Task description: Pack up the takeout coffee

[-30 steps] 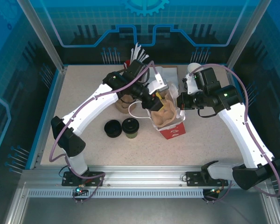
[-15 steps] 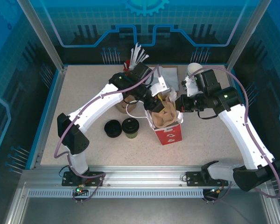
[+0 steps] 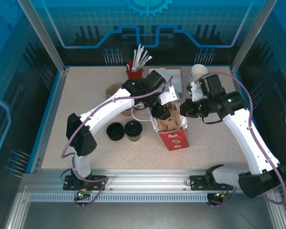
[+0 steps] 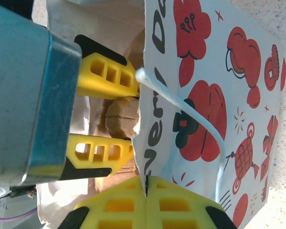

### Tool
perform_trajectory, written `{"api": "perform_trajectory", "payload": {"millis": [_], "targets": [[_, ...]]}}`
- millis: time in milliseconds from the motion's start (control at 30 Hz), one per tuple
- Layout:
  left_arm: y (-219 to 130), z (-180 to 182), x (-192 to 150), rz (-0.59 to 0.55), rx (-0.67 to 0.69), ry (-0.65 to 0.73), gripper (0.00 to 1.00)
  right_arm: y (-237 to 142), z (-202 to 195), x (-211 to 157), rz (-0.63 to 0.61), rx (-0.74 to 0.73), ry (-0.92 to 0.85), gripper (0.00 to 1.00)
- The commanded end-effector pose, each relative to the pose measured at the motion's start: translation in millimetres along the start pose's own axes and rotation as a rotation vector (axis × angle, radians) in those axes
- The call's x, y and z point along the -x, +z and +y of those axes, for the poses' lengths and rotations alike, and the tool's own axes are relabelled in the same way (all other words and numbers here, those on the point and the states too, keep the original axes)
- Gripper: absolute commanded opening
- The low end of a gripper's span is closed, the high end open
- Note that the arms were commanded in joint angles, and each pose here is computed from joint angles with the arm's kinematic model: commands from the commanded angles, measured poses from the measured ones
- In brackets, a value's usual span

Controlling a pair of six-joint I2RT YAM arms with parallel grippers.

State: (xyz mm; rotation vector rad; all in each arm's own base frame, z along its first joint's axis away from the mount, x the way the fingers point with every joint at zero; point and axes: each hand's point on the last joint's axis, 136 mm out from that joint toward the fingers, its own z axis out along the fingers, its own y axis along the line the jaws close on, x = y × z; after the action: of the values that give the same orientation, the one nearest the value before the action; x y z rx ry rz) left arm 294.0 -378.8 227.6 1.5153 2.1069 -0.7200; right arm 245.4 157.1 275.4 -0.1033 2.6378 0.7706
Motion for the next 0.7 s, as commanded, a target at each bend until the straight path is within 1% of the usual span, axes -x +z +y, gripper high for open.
{"api": "perform_trajectory", "payload": {"millis": [0,300,667], "targets": [[14.4,2.3,-5.5,0.033,0.016,0.023,0.37,-6.0,8.4,1.9,-0.031,0.052,0.0,0.0],[34.6,5.7,-4.5,0.028,0.008,0.023,0.38,-0.7,-12.8,-2.4,-0.027,-0.03,-0.03,0.0],[59.1,2.1,-0.5,0.058,-0.015,0.029,0.38,-0.7,-20.5,-0.4,-0.04,-0.047,-0.052,0.0]]}}
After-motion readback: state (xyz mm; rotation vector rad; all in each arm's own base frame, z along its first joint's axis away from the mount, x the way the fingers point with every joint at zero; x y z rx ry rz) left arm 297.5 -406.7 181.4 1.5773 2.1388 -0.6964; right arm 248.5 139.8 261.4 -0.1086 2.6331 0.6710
